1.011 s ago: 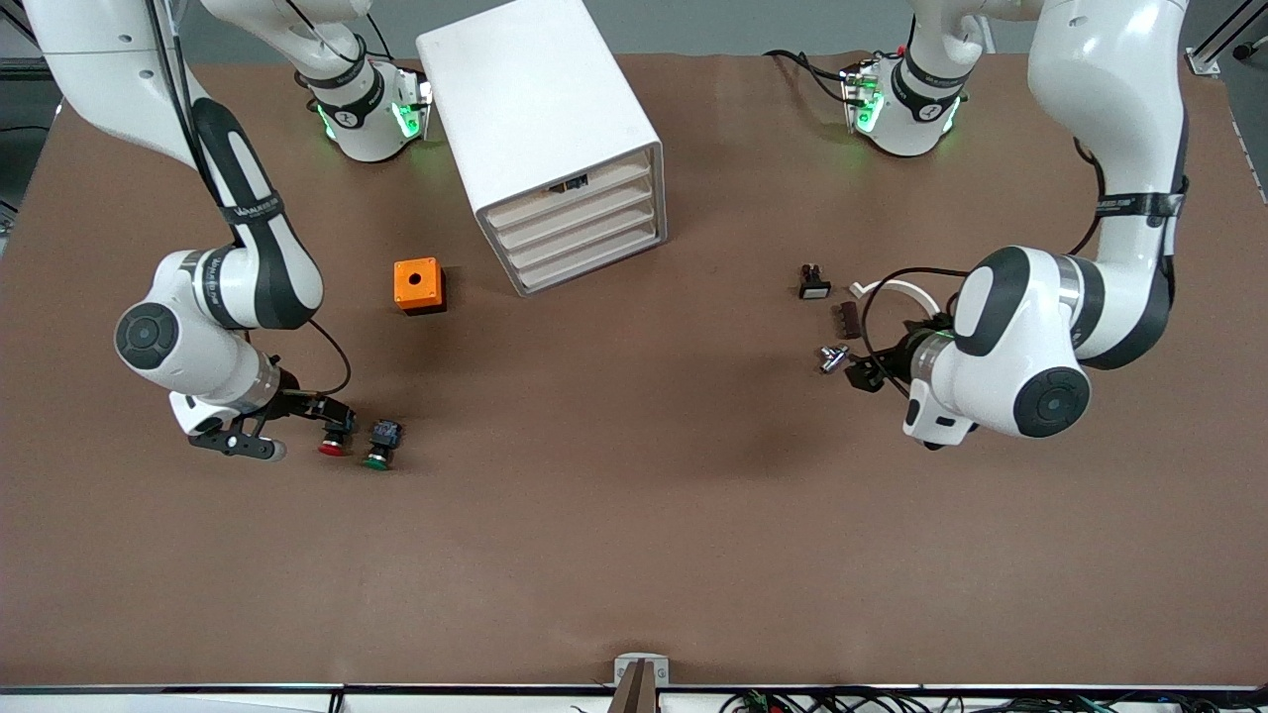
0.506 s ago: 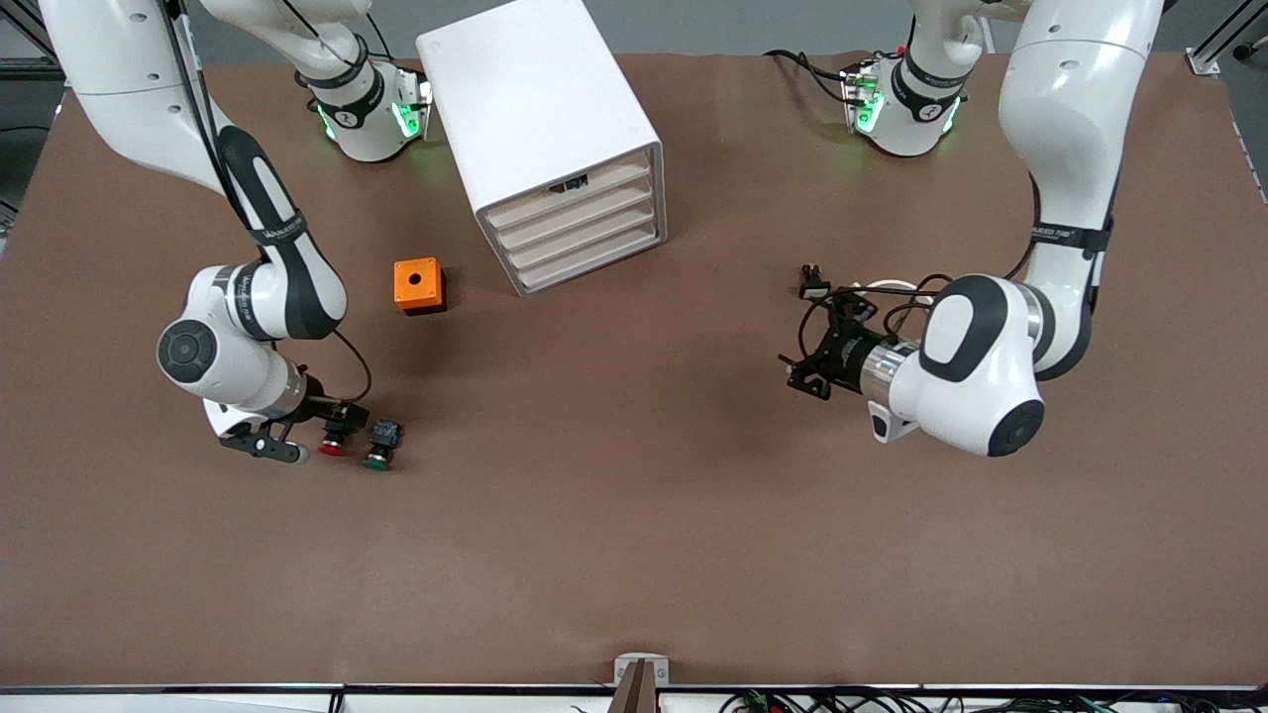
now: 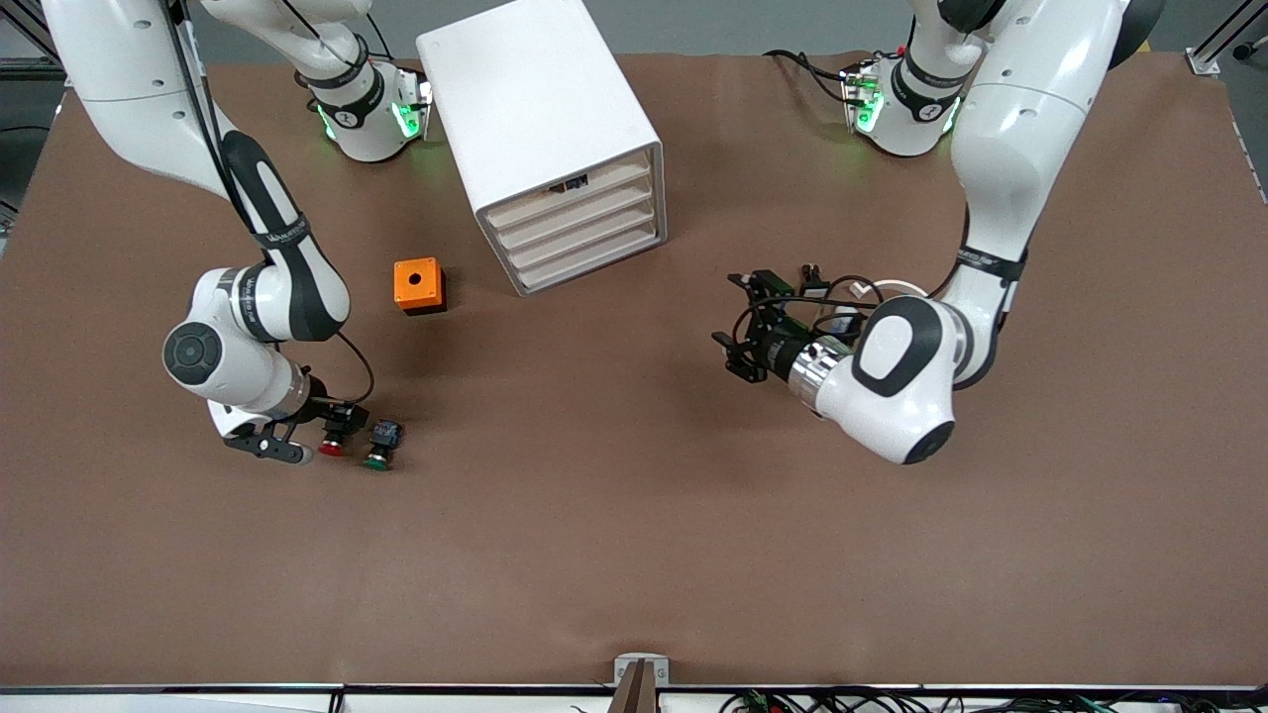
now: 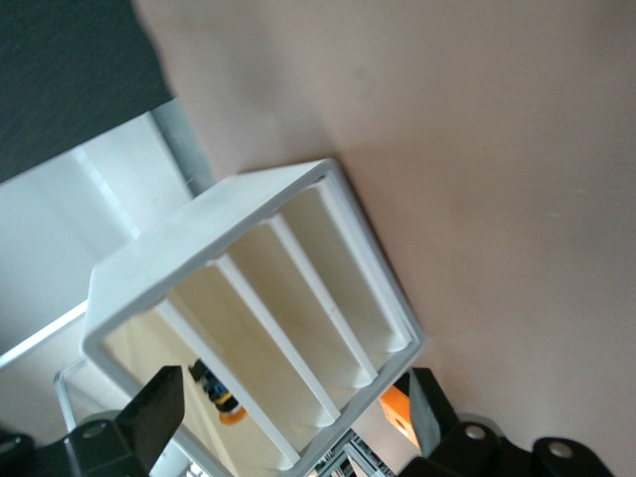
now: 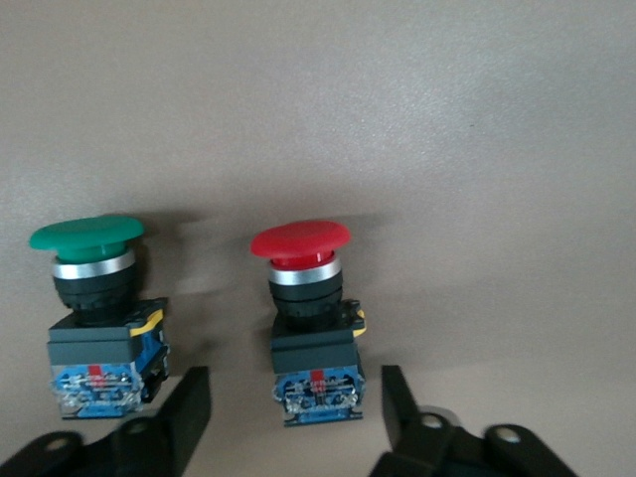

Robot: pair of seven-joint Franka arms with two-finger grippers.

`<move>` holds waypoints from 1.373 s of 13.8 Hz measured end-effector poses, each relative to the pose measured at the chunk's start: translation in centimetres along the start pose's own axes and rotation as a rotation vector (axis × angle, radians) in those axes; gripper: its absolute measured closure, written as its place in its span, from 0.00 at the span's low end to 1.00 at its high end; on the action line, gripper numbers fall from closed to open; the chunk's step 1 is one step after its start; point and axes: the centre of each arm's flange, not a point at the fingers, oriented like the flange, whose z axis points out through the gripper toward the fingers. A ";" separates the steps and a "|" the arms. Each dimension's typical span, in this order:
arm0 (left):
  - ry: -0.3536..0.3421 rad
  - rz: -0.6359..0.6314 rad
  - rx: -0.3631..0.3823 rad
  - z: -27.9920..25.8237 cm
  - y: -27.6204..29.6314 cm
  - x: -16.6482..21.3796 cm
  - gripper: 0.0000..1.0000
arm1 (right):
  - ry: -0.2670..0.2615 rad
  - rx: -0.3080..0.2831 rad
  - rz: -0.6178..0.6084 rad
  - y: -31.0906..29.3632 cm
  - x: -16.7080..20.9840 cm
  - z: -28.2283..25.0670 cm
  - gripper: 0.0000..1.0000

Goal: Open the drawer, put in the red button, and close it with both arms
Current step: 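Grasp the red button with the right gripper while the left gripper reaches the drawer, then pull the drawer open with the left gripper while the right gripper lifts the button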

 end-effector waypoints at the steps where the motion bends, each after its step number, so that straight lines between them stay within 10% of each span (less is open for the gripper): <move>1: -0.021 -0.046 0.046 1.3 0.1 -0.5 0.00 | 0.000 0.000 0.001 0.1 0.0 0.0 0.31; 7: -0.053 -0.209 0.204 7.3 0.8 -2.3 0.00 | 0.004 0.000 0.002 0.2 0.1 0.5 0.59; 11: -0.014 -0.279 0.268 12.0 2.8 -1.3 0.04 | 0.005 0.000 0.002 0.1 0.1 0.5 0.59; 15: -0.012 -0.282 0.335 15.8 2.9 -1.9 0.40 | 0.015 0.003 0.000 -0.1 0.5 0.0 0.59; 19: 0.021 -0.281 0.366 18.1 2.4 -2.4 0.40 | -0.013 -0.003 -0.001 -0.4 1.3 -1.2 0.59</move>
